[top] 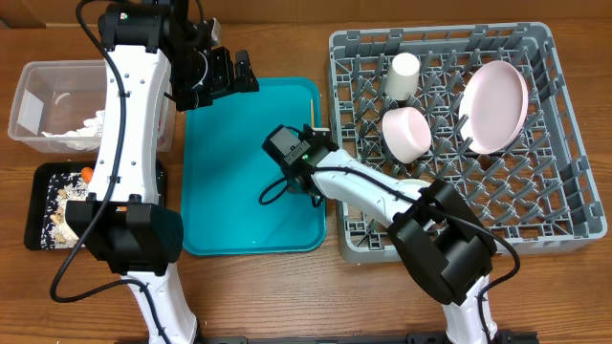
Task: Sort waste into correct bins and load items into the dishwasher rack
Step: 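Close the right gripper on the fork and lift it off the tray, then carry the fork right into the rack beside the pink plate, then open the right gripper to leave the fork in the rack, withdraw, then move the right gripper back left over the wooden stick on the tray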
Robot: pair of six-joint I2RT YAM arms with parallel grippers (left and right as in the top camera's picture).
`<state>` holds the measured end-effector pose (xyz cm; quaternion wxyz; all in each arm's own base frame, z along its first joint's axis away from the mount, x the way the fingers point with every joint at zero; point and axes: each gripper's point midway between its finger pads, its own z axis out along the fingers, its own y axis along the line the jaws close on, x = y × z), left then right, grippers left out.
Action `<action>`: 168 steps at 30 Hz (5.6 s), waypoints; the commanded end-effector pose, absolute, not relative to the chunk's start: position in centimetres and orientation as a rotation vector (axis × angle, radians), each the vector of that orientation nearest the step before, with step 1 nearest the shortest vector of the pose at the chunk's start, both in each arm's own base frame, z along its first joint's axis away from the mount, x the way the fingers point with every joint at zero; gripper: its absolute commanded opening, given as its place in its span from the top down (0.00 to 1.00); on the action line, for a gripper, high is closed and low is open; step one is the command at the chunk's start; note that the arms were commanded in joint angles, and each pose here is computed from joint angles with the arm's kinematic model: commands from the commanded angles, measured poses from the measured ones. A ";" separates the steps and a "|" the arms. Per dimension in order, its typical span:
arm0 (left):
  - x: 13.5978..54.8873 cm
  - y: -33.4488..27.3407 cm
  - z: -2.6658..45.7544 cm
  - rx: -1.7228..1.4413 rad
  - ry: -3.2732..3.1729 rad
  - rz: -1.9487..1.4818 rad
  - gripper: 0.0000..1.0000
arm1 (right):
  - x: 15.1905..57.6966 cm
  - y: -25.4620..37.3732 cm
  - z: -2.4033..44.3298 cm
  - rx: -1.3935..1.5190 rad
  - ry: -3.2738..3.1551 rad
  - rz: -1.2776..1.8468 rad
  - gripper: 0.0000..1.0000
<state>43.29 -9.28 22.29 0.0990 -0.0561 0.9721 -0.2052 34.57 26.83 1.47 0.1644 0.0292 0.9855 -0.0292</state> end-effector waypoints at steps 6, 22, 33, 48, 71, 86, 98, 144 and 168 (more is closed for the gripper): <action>43.1 -9.5 24.2 -0.127 2.823 -0.606 0.00 | 35.5 27.2 2.2 0.092 2.781 -0.076 0.96; 43.1 -9.5 24.2 -0.127 2.823 -0.606 0.00 | 35.0 30.5 11.4 -0.026 2.764 0.211 0.96; 43.1 -9.5 24.2 -0.127 2.823 -0.606 0.00 | 35.5 20.7 19.8 0.067 2.704 0.169 0.96; 43.1 -9.5 24.2 -0.127 2.823 -0.606 0.00 | 38.8 2.9 19.0 0.350 2.737 -0.056 0.96; 43.1 -9.5 24.2 -0.127 2.823 -0.606 0.00 | 40.6 -2.3 13.2 0.365 2.693 -0.124 0.96; 43.1 -9.5 24.2 -0.127 2.823 -0.606 0.00 | 40.3 -2.3 12.3 0.366 2.701 -0.125 0.59; 43.1 -9.5 24.2 -0.127 2.823 -0.606 0.00 | 38.7 8.4 22.8 0.155 2.625 0.460 0.66; 43.1 -9.5 24.2 -0.127 2.823 -0.606 0.00 | 38.1 28.6 3.1 -0.103 2.727 0.111 0.70; 43.1 -9.5 24.2 -0.127 2.823 -0.606 0.00 | 39.0 28.0 3.1 -0.091 2.679 0.048 0.65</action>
